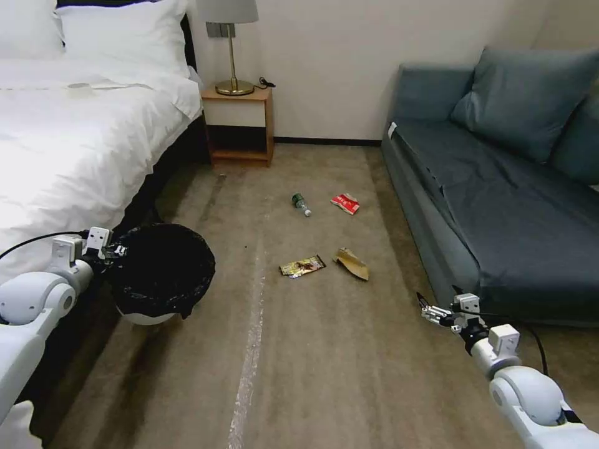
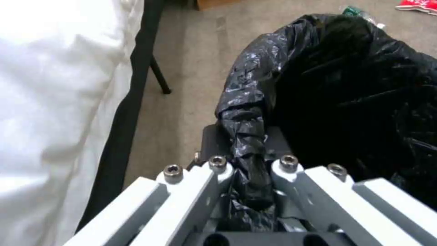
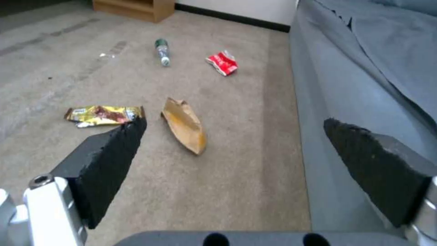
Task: Pick up the trash bin, then pick up the garbage on the floor and place it into the trash bin.
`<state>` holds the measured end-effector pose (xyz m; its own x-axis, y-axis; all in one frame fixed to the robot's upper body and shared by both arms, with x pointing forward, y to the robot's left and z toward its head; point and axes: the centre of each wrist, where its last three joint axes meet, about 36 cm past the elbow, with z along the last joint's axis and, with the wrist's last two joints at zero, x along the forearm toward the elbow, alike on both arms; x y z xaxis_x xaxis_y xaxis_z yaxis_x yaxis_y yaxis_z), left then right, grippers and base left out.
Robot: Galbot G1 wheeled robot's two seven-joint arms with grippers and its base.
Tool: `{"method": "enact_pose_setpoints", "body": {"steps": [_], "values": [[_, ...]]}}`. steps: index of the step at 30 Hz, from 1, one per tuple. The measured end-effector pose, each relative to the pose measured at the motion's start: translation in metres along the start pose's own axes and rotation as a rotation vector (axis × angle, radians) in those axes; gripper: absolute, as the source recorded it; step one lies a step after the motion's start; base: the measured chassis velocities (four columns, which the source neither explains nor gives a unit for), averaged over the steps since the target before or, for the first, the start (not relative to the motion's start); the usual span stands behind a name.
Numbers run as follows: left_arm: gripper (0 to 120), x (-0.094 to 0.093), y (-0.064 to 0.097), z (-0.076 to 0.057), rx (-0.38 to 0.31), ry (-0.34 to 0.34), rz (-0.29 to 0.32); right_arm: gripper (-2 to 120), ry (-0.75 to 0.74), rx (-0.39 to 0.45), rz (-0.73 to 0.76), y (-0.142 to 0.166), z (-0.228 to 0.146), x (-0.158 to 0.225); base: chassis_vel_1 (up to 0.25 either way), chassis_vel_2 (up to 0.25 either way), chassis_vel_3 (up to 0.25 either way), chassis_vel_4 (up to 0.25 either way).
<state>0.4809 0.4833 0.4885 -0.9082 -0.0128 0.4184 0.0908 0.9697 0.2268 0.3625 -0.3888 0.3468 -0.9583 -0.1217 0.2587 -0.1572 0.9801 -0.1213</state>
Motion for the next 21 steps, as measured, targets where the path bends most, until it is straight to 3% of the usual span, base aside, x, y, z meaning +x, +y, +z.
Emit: {"method": "enact_pose_setpoints", "body": {"steps": [21], "values": [[4, -0.007, 0.004, 0.004, -0.002, -0.007, 0.005, 100, 0.01, -0.011, -0.018, 0.006, 0.007, -0.019, -0.096, 0.095, 0.1, -0.089]]}}
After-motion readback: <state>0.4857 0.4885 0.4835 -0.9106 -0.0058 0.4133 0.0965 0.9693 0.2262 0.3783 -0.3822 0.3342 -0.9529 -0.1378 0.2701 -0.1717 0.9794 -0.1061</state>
